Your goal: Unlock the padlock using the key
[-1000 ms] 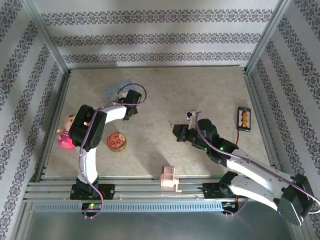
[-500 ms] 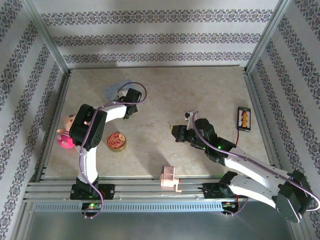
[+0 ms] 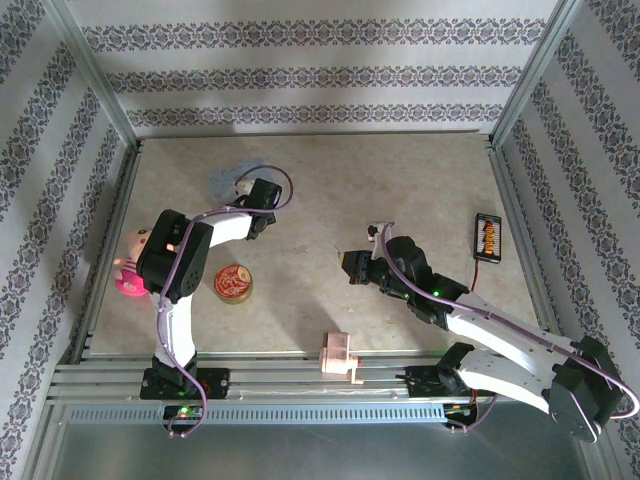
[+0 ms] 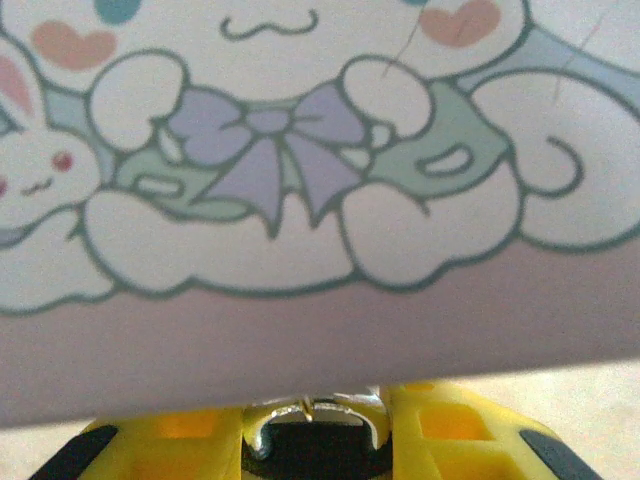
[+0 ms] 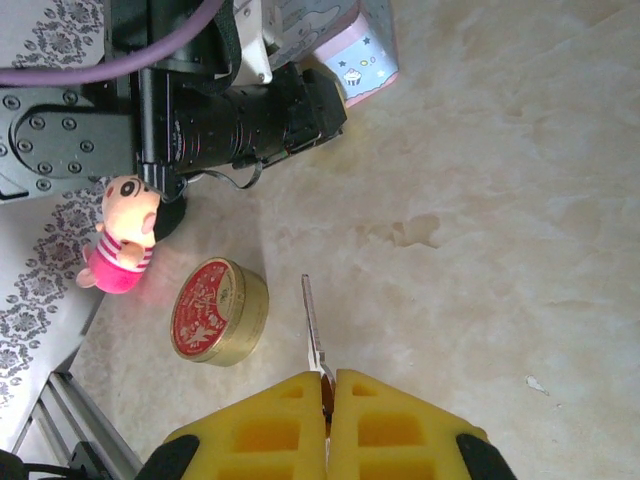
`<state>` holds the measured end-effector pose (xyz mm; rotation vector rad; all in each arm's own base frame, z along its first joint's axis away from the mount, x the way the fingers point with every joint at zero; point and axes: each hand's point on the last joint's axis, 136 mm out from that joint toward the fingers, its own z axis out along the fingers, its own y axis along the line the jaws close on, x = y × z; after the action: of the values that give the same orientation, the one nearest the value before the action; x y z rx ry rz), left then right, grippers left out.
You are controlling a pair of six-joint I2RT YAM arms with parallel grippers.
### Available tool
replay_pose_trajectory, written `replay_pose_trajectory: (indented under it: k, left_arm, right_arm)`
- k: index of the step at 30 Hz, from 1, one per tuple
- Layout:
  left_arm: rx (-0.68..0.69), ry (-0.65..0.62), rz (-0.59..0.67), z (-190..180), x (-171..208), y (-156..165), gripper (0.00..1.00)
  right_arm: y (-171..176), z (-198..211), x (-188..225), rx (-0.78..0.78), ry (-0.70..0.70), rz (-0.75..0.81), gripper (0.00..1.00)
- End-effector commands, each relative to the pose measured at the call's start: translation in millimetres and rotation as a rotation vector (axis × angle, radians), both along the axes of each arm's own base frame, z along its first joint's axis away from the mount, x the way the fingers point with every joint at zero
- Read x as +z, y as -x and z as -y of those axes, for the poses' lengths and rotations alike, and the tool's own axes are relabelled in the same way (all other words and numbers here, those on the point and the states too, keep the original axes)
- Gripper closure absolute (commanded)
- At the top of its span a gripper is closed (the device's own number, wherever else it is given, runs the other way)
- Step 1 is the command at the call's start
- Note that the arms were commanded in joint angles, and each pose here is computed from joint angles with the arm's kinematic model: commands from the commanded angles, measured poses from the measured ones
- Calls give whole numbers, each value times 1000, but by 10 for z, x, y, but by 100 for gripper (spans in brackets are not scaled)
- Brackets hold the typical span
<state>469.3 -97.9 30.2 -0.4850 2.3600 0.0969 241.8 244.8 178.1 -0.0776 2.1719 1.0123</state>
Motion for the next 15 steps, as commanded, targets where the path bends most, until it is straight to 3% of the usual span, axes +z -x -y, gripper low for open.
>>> replay_pose_trajectory:
  k: [1,15]
  left_arm:
    - [-46,37,4,148,19,149,95]
    - [-258,128,-11,975,108,802,95]
  right_arm:
    - [-50,1,55,-18,-29,10,100]
    - [-9,162,-327,-76,38,-34,100]
